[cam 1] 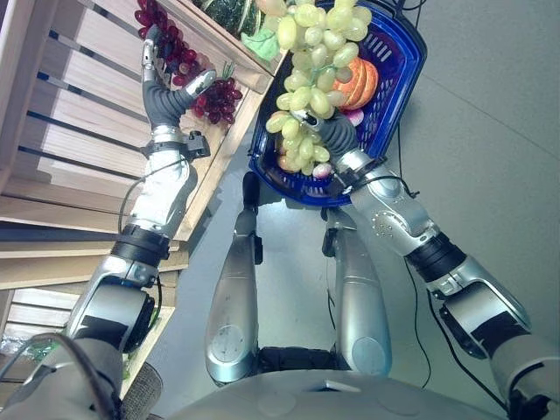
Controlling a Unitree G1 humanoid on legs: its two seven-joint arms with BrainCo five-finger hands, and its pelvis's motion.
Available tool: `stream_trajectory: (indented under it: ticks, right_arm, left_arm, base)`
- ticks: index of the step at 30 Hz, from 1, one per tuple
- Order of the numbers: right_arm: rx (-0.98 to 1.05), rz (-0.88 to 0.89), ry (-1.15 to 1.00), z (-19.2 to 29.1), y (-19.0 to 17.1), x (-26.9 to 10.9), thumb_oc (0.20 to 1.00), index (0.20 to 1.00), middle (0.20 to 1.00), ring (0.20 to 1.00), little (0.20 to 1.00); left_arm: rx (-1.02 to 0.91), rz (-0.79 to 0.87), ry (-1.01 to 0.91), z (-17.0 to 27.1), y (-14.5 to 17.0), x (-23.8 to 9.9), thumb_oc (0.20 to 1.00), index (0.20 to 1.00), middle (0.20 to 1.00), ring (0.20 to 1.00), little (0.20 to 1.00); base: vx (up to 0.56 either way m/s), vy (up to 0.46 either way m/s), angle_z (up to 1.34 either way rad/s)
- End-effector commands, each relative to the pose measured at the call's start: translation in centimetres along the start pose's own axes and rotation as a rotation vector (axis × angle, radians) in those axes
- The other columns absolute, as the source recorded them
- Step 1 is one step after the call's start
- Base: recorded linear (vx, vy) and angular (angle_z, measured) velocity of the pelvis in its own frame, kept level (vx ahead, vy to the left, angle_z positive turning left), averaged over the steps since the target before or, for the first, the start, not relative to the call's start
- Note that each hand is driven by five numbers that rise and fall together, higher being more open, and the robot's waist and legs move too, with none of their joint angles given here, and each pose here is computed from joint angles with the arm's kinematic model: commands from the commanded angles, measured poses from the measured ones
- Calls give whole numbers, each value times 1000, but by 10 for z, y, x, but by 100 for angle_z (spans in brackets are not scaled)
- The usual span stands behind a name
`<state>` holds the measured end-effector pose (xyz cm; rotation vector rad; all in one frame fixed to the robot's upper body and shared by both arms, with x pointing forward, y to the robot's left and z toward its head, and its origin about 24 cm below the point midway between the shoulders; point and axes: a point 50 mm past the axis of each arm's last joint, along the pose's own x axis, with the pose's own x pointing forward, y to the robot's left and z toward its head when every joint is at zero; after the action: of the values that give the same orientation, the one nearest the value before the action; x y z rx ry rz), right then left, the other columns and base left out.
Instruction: Pick up fruits and vegetables into the basket
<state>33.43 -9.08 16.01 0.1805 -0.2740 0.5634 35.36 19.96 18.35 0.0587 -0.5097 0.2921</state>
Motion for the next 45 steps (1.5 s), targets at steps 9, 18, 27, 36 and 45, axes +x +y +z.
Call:
stream_trajectory:
  ticks: [9,18,27,36,45]
  right_arm:
    - [-181,-278,125,0,-60,9,200,200,200,200,200]
    - [-358,-440,363,-5,-104,9,200,200,200,200,200]
    - [-434,-551,481,-3,-124,9,200,200,200,200,200]
    - [-517,-601,584,-3,-133,9,200,200,200,200,200]
    - [-627,-612,647,4,-137,12,1000,1000,1000,1000,1000]
  left_arm:
    - [557,124,-95,6,38,38,1000,1000,1000,1000,1000]
    - [949,20,-139,10,45,57,1000,1000,1000,1000,1000]
    - [1124,-126,-109,-2,40,57,1000,1000,1000,1000,1000]
    - [1273,-342,-43,-29,30,44,1000,1000,1000,1000,1000]
    - [1514,-440,-147,-35,21,41,1000,1000,1000,1000,1000]
  base:
    - [-4,33,-1]
    - [-3,11,0]
    - [3,14,2]
    - [9,35,2]
    - [10,28,0]
